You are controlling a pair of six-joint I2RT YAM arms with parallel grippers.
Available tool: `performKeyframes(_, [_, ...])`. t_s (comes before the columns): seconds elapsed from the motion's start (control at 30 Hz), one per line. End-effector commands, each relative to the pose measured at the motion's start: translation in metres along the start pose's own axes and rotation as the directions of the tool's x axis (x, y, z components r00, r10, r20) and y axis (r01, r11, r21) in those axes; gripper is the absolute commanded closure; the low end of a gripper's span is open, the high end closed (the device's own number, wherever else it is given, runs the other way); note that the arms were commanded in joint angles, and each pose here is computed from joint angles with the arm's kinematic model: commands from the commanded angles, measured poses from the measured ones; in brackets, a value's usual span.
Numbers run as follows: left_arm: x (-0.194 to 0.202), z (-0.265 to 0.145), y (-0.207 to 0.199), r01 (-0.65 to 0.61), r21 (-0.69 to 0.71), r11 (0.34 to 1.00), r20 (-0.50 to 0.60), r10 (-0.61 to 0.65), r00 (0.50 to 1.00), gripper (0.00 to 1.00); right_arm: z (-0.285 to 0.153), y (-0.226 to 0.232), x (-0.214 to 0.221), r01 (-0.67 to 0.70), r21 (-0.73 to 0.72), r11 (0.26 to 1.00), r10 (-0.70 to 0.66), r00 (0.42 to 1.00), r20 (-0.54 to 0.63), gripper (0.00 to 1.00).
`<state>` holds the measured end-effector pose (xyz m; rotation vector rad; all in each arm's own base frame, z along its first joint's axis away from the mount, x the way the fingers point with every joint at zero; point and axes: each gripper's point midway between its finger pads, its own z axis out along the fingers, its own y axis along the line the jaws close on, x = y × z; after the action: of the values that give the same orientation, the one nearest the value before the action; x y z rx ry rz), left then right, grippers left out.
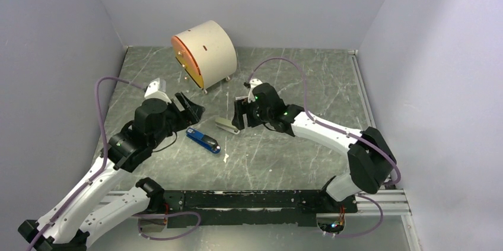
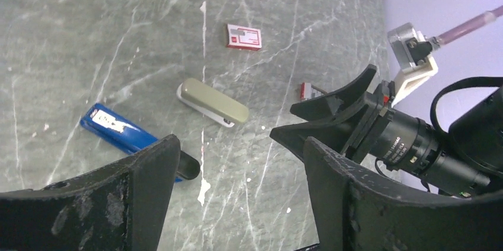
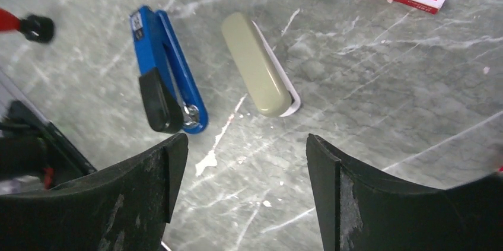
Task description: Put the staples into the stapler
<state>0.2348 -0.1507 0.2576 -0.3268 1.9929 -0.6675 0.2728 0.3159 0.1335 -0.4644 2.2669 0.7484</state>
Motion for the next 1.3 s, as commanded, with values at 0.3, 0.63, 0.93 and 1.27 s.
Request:
performKeyframes(0.3, [0.022,0.021,0.016,0.081,-0.107,0.991,-0.055,-0.088,0.995,0.04,0.046,0.011,0.026,0.226,-0.079,0.971,-0.237,0.954,-0.184,0.31])
performKeyframes(0.63, [0.024,0.045,0.021,-0.023,-0.126,0.992,-0.047,0.017,0.999,0.05,0.079,0.002,0.046,0.272,-0.044,0.961,-0.273,0.921,-0.277,0.54])
performKeyframes(0.93, [0.027,0.054,0.024,-0.081,-0.125,0.989,-0.052,0.075,0.996,0.04,0.085,-0.011,0.055,0.27,0.046,0.962,-0.24,0.914,-0.327,0.72])
performKeyframes(1.27, [0.06,0.067,0.003,-0.092,0.032,0.995,-0.177,0.096,0.98,0.07,0.047,-0.05,0.054,0.118,0.362,0.925,-0.028,0.969,-0.244,0.79])
